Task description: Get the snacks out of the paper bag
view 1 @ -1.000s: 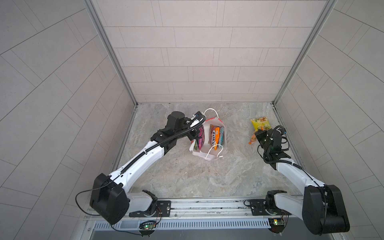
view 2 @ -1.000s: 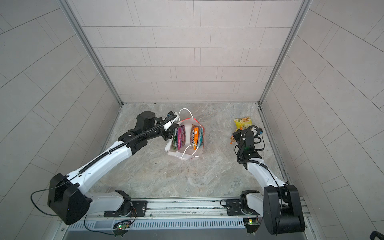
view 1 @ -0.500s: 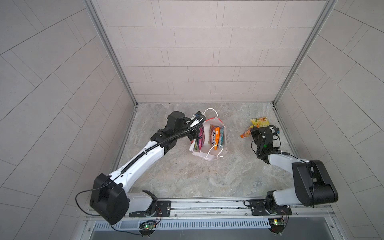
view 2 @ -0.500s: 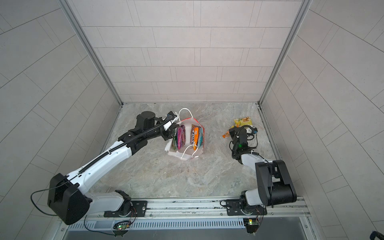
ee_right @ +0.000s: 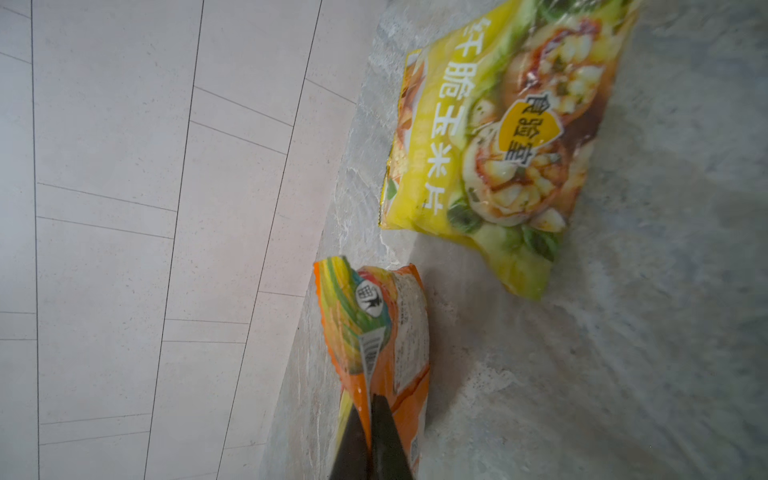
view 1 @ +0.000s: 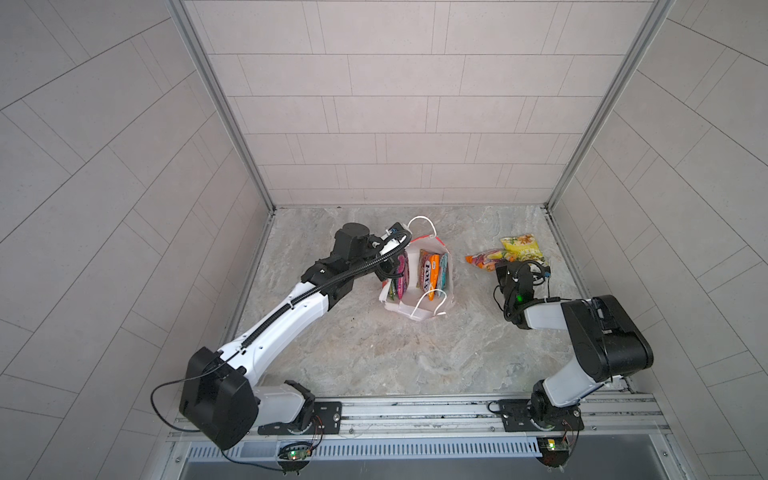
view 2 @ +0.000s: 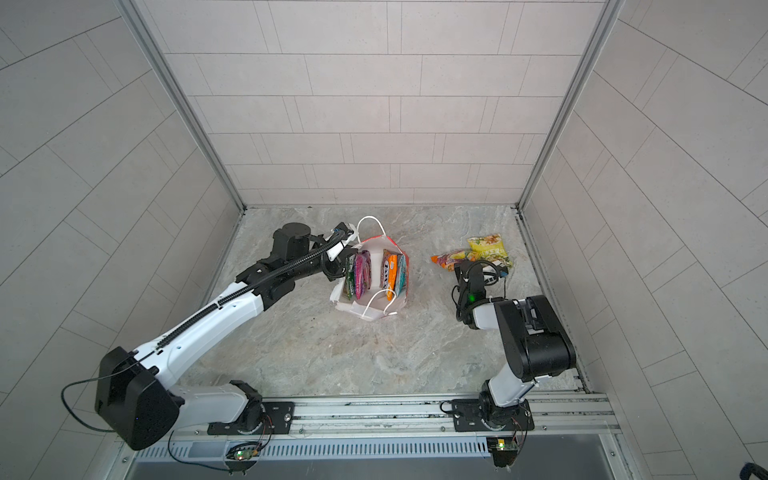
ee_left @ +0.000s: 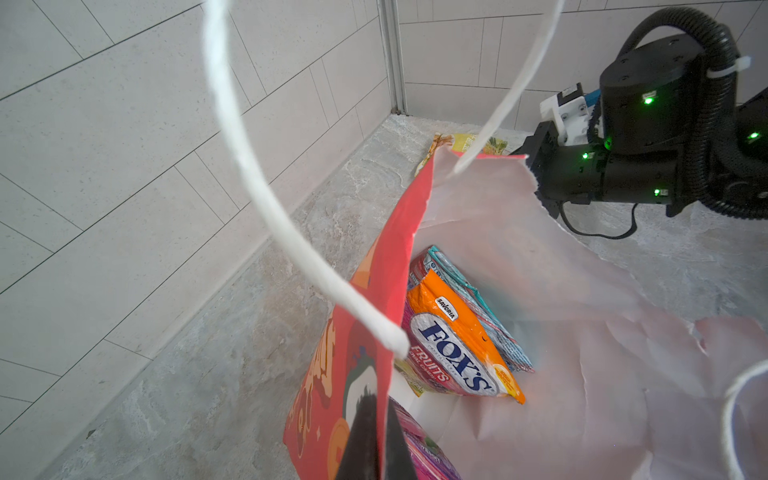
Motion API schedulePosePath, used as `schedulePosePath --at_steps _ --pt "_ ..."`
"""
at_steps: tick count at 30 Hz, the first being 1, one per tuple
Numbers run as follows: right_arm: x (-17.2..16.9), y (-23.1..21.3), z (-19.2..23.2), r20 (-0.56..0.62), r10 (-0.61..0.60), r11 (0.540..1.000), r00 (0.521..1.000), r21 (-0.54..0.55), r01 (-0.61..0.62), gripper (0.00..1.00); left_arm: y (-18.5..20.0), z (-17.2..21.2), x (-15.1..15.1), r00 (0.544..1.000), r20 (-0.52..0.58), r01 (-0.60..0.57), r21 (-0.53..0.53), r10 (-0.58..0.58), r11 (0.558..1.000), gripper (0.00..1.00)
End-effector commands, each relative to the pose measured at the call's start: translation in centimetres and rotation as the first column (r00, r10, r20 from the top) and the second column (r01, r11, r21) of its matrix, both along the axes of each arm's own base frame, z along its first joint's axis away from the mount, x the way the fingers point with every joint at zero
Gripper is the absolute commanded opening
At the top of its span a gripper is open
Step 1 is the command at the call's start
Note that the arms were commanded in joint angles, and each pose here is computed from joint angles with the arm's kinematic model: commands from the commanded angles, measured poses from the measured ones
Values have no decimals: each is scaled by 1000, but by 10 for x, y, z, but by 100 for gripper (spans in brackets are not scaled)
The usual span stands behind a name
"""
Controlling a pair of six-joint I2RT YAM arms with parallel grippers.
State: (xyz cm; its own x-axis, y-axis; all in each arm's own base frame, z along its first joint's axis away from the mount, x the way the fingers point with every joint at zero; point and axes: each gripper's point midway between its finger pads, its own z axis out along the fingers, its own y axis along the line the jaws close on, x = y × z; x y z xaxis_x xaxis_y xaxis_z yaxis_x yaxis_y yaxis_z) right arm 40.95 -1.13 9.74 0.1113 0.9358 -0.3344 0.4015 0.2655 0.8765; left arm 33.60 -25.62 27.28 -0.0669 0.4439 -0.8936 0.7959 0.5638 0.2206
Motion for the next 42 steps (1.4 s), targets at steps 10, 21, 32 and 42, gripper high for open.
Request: schedulePosePath --at_steps 10,21,32,42 --pt "-19 -7 8 45 -151 988 988 33 149 0 -2 -1 -1 1000 5 7 -4 -7 1000 0" --pt "-9 0 -2 64 -168 984 984 61 165 17 0 -2 0 1000 6 -3 4 3 1000 0" --pt "-14 17 2 19 -10 1000 1000 -12 10 64 2 0 -1 1000 10 -9 5 9 1000 0" --pt "-69 14 33 -278 157 921 948 -306 -242 81 4 1 -2 1000 15 -14 4 14 1000 0"
